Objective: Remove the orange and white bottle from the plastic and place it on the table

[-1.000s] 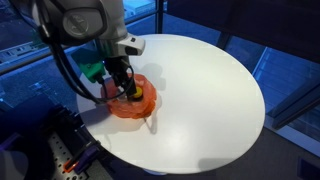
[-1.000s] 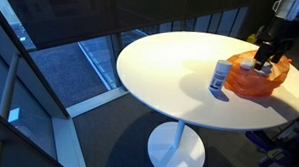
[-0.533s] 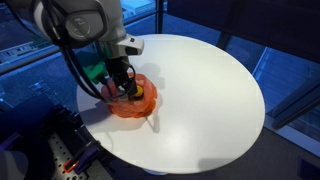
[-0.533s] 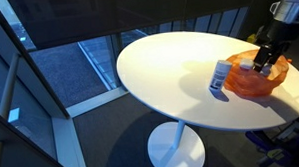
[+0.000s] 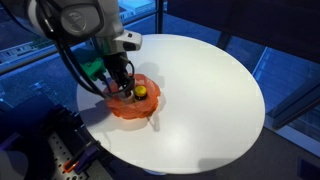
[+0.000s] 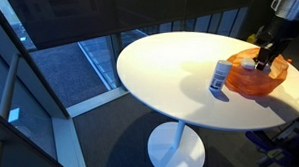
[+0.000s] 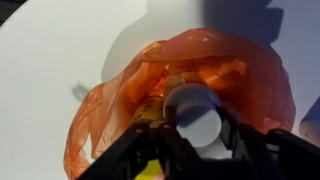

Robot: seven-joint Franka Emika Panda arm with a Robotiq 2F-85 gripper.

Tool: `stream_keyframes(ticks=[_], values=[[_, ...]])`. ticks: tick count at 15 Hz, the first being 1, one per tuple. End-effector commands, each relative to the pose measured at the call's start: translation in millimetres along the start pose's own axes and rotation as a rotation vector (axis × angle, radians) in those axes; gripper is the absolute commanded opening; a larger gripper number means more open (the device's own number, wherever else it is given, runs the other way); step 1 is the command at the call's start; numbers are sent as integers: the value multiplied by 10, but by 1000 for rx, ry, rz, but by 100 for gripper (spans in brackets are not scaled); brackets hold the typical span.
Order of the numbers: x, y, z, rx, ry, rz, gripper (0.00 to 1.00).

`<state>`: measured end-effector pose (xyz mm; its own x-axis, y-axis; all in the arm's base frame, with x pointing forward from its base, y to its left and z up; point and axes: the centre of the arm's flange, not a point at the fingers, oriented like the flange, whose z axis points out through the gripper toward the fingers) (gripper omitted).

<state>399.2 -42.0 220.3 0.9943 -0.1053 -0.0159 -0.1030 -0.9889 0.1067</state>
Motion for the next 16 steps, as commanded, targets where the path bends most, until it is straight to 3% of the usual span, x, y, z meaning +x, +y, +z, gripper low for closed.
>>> stream_keyframes(ticks=[1,9,16], values=[[-106,10,-257,-17,38,26,19],[105,-101,-914,-35,81,148,19],[479,-385,-1398,-60,106,268,19]])
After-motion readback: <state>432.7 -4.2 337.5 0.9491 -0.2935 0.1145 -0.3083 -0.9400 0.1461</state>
